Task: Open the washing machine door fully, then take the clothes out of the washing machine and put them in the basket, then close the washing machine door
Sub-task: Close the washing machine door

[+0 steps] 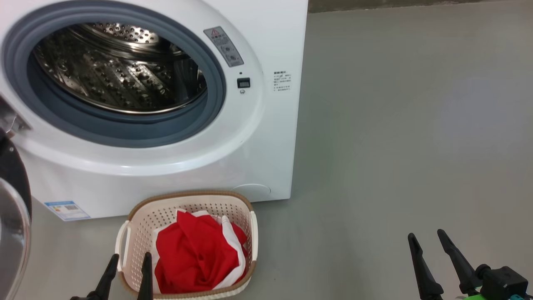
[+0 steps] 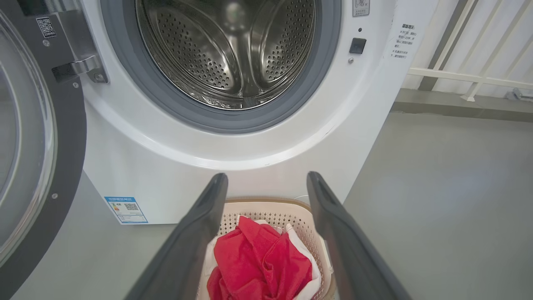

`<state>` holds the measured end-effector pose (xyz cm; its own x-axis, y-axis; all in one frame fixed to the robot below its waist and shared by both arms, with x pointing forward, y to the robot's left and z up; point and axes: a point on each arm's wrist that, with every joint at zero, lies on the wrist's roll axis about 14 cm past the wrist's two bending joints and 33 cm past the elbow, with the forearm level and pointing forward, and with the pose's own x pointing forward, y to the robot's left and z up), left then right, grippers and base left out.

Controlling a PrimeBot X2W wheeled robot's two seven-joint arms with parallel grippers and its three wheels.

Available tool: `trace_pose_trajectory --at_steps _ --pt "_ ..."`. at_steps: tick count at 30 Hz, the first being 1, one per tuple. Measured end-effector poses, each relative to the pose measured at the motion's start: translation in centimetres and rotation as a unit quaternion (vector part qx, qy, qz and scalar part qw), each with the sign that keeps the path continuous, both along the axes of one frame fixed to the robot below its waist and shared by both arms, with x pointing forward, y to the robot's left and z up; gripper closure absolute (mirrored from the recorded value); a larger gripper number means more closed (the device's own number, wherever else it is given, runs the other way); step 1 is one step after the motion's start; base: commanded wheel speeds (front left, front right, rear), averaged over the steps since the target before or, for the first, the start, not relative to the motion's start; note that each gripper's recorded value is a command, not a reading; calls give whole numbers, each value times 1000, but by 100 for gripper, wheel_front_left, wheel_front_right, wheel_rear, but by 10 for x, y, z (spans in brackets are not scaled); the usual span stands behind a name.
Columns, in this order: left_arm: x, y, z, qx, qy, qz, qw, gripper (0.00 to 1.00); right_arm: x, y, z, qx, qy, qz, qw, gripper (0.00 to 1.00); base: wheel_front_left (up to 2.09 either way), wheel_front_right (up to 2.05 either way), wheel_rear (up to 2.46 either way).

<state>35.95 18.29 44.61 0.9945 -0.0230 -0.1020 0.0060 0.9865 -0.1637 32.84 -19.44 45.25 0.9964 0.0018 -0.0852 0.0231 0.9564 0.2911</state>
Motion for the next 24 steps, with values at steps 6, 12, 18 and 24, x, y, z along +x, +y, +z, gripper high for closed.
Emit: trace_pose_trajectory --at_steps 6,12,18,24 --pt "0 0 1 0 -1 0 1000 0 0 0 1 0 -1 0 1000 0 -63 63 0" --pt "0 0 2 0 -2 -1 1000 0 0 0 1 0 -2 0 1000 0 -3 3 0" --pt "0 -1 3 0 -4 -1 1000 0 0 0 2 0 -3 -1 1000 0 0 0 0" --pt "-1 2 2 1 -3 5 1000 0 2 3 2 1 -4 4 1000 0 0 0 0"
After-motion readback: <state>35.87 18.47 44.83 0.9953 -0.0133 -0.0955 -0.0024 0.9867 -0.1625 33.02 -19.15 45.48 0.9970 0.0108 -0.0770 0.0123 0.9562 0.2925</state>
